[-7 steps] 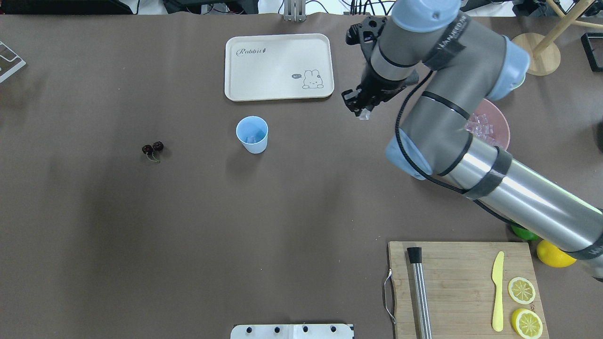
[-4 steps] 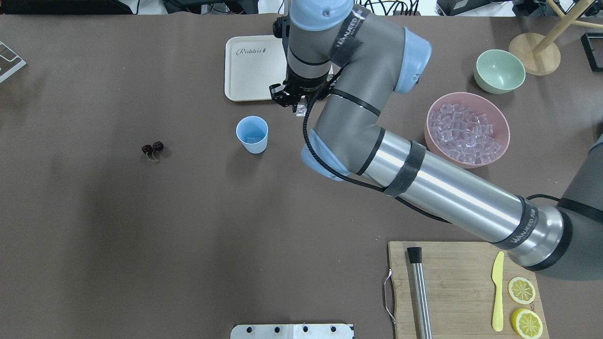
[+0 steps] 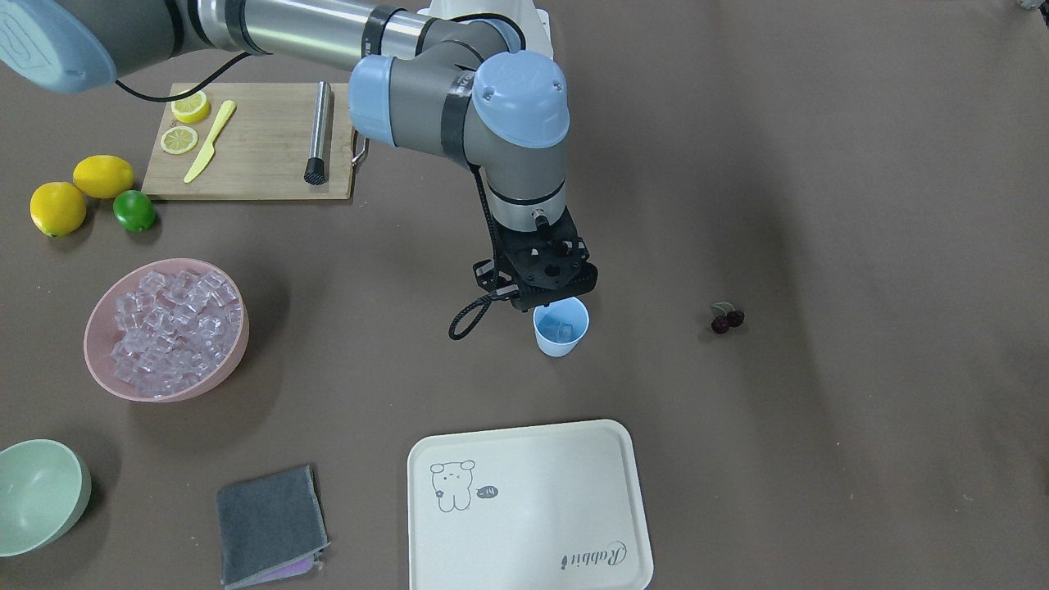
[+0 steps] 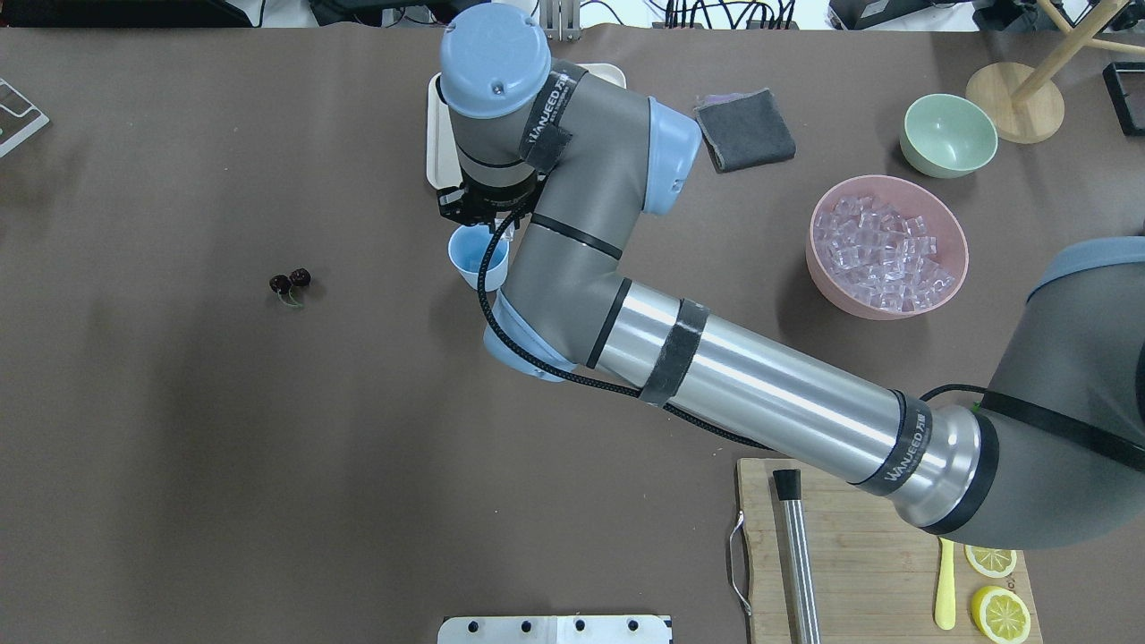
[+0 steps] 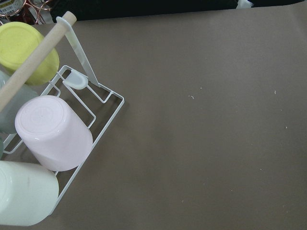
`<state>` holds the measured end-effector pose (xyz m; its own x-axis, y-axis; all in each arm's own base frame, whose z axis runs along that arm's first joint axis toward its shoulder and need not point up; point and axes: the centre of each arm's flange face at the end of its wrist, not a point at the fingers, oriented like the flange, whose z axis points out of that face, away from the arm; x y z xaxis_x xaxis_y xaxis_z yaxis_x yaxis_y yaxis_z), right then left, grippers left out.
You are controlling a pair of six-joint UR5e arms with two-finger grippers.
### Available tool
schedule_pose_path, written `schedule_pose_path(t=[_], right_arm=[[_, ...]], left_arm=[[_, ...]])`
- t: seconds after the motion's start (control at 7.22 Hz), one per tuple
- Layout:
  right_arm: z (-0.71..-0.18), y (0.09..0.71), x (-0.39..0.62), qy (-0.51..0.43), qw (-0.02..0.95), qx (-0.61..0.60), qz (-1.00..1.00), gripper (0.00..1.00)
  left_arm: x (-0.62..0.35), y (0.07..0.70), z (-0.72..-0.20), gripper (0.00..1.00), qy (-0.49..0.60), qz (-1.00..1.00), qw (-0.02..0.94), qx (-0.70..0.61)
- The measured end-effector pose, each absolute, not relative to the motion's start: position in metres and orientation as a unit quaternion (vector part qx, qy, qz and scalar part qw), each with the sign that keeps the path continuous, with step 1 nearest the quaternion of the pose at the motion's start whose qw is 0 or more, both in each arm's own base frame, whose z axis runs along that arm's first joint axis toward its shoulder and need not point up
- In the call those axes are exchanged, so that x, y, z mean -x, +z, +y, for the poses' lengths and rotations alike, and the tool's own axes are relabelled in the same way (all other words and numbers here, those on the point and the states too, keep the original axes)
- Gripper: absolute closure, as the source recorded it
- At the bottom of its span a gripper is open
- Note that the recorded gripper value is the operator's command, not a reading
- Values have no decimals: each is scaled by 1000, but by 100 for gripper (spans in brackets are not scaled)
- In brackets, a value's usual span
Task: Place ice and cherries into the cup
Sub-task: 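Open the right gripper to drop the ice cube into the cup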
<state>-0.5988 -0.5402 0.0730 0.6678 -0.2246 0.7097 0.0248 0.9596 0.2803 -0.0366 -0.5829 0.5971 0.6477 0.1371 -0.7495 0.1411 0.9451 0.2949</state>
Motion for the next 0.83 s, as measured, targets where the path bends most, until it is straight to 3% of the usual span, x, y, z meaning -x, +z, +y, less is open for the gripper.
schedule_pose_path(t=[0.28,0.42,0.55,0.69,0.83], right_arm=[[-539,66,617,-66,904,-131,-402,100],[-539,67,620,-66,903,-134,-402,95],[-541,69,623,-65,903,-137,-403,79],[-542,71,625,-66,901,-140,-405,49],[-541,71,627,-67,900,-141,-406,25]], left_arm=[[35,599,-581,2,-2,420,893,-163],[35,602,-579,2,-1,421,893,-161],[35,603,-578,2,0,420,893,-162],[35,603,-577,2,1,420,893,-163],[35,603,-577,2,2,420,893,-163]])
